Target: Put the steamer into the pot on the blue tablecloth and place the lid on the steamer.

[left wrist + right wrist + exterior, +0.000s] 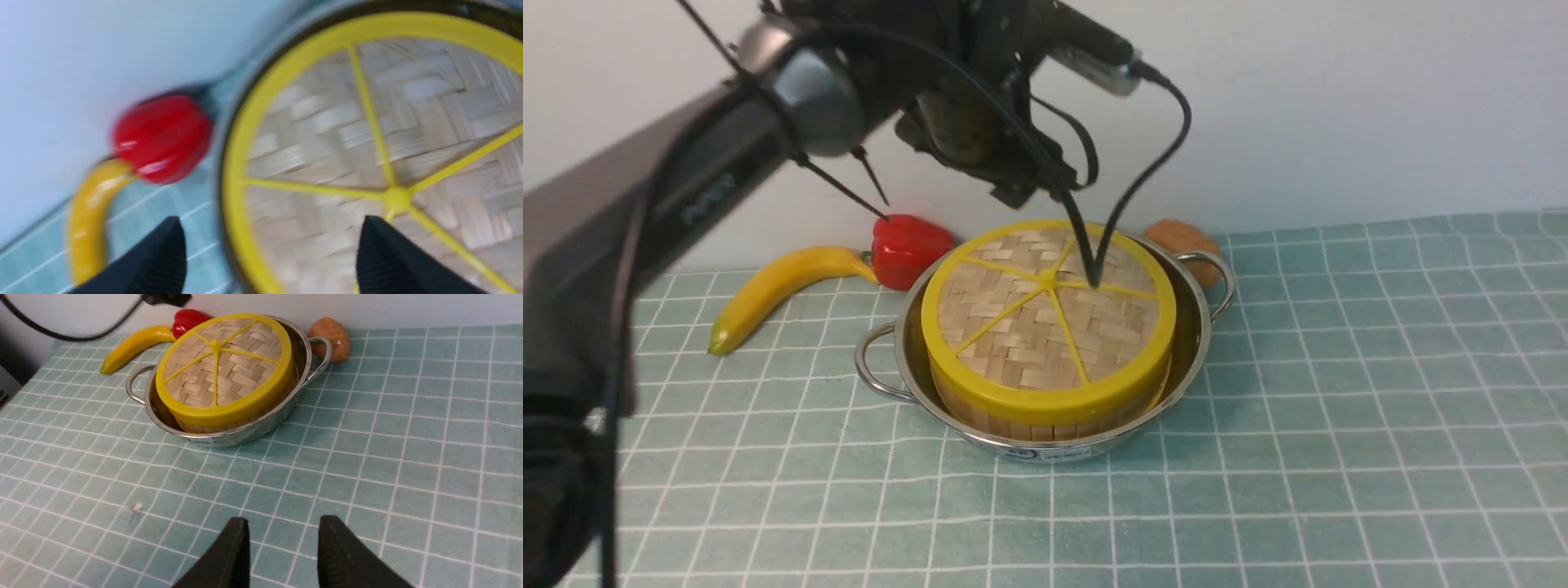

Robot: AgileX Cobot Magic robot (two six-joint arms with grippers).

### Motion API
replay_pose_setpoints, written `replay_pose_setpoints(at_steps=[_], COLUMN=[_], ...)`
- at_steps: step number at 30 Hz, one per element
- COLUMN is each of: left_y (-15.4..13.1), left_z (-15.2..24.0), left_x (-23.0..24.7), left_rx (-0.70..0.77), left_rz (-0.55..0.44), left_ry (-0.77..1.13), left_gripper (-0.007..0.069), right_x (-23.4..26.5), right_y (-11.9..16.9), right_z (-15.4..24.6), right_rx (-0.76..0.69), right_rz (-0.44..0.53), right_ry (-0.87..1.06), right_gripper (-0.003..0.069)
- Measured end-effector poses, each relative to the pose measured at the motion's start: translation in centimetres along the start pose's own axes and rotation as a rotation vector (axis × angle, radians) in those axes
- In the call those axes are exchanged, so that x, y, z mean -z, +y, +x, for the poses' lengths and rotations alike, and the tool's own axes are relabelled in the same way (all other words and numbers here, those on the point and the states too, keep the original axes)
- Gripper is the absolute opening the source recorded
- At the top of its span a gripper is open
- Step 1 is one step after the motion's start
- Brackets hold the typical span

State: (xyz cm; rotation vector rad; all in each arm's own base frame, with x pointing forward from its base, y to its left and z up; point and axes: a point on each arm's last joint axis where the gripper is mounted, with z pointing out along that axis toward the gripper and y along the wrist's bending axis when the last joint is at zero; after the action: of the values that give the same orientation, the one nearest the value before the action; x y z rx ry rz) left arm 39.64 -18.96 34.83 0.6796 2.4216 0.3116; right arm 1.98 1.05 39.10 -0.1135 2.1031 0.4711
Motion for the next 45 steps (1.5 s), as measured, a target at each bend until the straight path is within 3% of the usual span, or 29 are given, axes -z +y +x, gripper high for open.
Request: replay_pose_setpoints(at_steps=[1, 2, 4, 9, 12, 15, 17, 21, 27, 31, 37, 40, 45], left_y=[1.4, 1.5, 3.6, 5.9, 6.7, 7.2, 7.2, 6.3, 5.2, 3.7, 1.7, 1.2, 1.9], left_z=[0.2, 0.2, 0.9, 2.8, 4.3, 7.3, 9.6, 13.4, 20.4, 25.2, 29.9, 30.9, 31.2], left_x=[3.1, 3.5, 8.8, 16.0, 18.9, 21.9, 23.2, 23.6, 24.3, 23.0, 20.3, 19.3, 18.6], left_rx=[0.033, 0.036, 0.092, 0.160, 0.185, 0.204, 0.219, 0.221, 0.237, 0.280, 0.326, 0.312, 0.202], left_rz=[-0.029, -0.031, -0.052, -0.051, -0.040, -0.017, 0.009, 0.066, 0.091, 0.121, 0.180, 0.175, 0.042], left_ry=[-0.037, -0.045, -0.141, -0.285, -0.339, -0.376, -0.381, -0.362, -0.537, -0.642, -0.617, -0.593, -0.578], left_gripper=[0.0366, 0.0366, 0.0142, -0.0018, -0.0023, -0.0023, -0.0023, -0.0023, -0.0022, -0.0022, -0.0019, -0.0019, -0.0011], right_x=[0.1, 0.1, 0.2, -0.5, -1.6, -3.7, -4.5, -4.9, -5.0, -5.0, -5.0, -5.0, -5.0], right_y=[-0.3, -0.4, -1.2, -2.8, -3.7, -4.8, -5.1, -5.2, -5.0, -4.9, -4.8, -4.8, -4.8], right_z=[-0.1, -0.1, 0.0, 0.9, 2.2, 4.7, 5.5, 5.8, 5.7, 5.8, 5.7, 5.8, 5.8], right_rx=[0.033, 0.043, 0.092, 0.170, 0.182, 0.186, 0.200, 0.208, 0.181, 0.167, 0.164, 0.163, 0.163], right_rz=[0.032, 0.044, 0.116, 0.227, 0.270, 0.302, 0.310, 0.307, 0.279, 0.263, 0.261, 0.261, 0.261], right_ry=[-0.012, -0.017, -0.060, -0.178, -0.198, -0.172, -0.165, -0.169, -0.183, -0.182, -0.184, -0.184, -0.184], right_gripper=[0.0253, 0.0253, 0.0252, 0.0215, 0.0161, 0.0027, -0.0011, -0.0015, -0.0013, -0.0004, 0.0013, 0.0028, 0.0055])
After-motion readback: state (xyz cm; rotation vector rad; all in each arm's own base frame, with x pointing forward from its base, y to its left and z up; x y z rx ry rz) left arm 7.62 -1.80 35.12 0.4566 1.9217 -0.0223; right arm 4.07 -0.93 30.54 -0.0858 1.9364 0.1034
